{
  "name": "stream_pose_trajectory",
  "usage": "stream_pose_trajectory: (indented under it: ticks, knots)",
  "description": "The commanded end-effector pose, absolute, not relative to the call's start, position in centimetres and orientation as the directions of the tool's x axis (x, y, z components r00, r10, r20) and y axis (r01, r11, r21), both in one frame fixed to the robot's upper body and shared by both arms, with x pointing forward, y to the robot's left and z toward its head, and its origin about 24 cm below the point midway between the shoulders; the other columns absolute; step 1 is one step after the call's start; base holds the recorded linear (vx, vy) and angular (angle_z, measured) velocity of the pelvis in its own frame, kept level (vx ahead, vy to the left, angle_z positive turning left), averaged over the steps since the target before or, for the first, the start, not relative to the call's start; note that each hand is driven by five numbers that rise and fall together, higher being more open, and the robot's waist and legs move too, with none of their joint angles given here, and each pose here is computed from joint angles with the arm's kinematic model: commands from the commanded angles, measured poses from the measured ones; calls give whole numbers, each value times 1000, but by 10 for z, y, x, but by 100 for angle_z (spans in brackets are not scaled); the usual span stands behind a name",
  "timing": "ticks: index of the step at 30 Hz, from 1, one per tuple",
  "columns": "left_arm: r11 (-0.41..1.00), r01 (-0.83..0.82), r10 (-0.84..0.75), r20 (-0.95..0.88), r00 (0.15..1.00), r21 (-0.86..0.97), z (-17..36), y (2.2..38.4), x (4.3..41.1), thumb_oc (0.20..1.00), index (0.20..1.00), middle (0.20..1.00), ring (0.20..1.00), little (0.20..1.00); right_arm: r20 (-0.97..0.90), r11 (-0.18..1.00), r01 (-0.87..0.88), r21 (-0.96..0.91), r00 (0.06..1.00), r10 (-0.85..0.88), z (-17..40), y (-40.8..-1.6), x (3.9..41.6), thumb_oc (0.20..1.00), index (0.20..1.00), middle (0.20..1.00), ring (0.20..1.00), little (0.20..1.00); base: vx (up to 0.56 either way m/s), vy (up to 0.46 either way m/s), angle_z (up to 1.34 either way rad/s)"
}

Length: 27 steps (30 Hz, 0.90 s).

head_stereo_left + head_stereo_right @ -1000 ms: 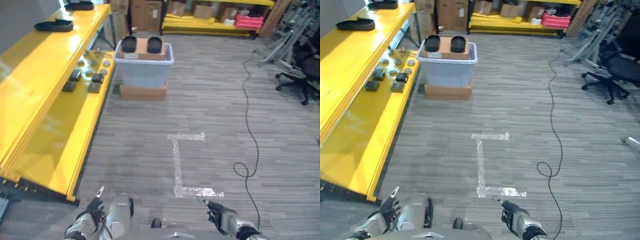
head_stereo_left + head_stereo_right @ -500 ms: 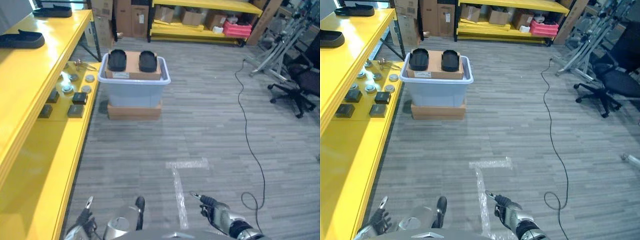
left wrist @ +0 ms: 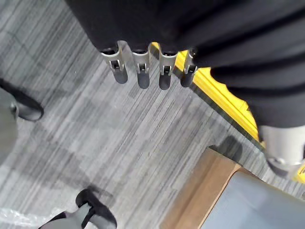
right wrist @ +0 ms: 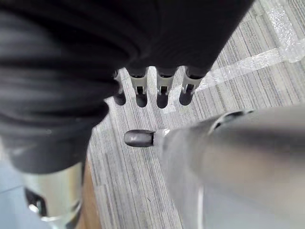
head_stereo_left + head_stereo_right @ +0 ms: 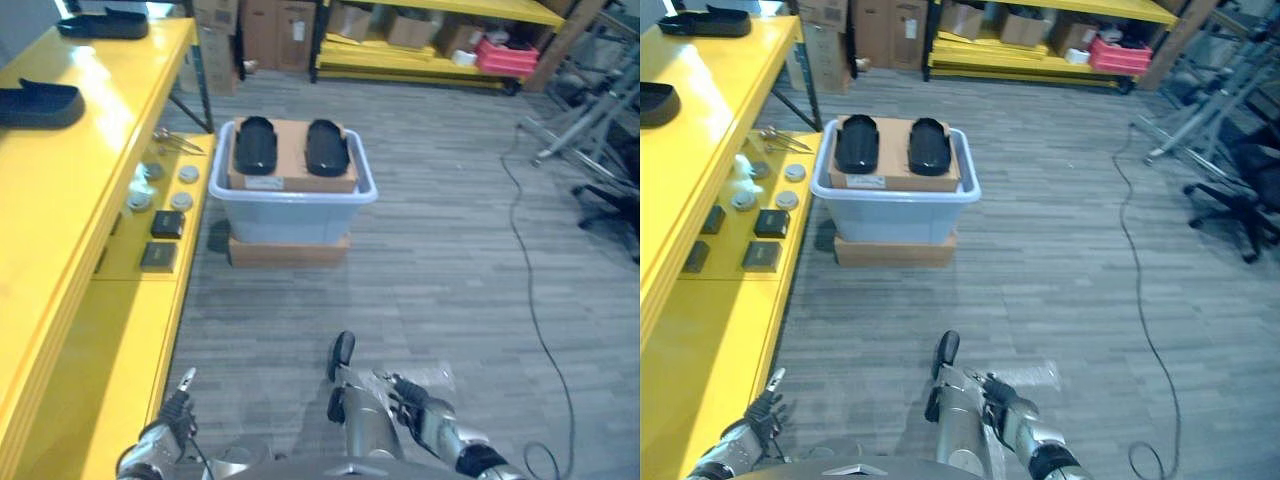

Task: Move parts from the plastic box to the shelf.

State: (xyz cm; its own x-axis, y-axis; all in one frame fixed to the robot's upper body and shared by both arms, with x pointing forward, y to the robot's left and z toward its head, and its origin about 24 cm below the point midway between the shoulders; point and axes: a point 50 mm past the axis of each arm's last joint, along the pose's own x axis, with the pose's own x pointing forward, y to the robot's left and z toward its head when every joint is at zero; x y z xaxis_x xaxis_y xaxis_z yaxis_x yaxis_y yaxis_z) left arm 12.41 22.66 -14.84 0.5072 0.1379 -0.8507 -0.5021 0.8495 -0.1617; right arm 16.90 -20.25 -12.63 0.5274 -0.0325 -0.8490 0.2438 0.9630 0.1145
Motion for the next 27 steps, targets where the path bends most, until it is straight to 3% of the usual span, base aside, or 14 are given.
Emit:
stream_pose_trajectory:
  ticks: [1, 8, 13, 27]
  knots:
    - [895, -415, 100, -831, 548, -165, -147, 225, 120, 1000, 1000, 1000, 1000, 1000, -796, 973, 205, 107, 604, -40, -113, -218, 190, 1000, 1000, 1000, 1000, 1000, 573, -281, 31]
    - [902, -385, 49, -842, 537, -193, -150, 208, 126, 1000, 1000, 1000, 1000, 1000, -823, 983, 174, 57, 566, -52, -116, -224, 189, 1000, 1000, 1000, 1000, 1000, 395, -252, 68]
    - [921, -326, 4, -831, 557, -214, -145, 190, 147, 1000, 1000, 1000, 1000, 1000, -826, 976, 217, 16, 553, -109, -115, -233, 188, 1000, 1000, 1000, 1000, 1000, 174, -171, -45]
    - [926, -334, 21, -859, 511, -176, -150, 197, 133, 1000, 1000, 1000, 1000, 1000, -849, 953, 300, 39, 512, -127, -127, -222, 174, 1000, 1000, 1000, 1000, 1000, 53, 74, -7]
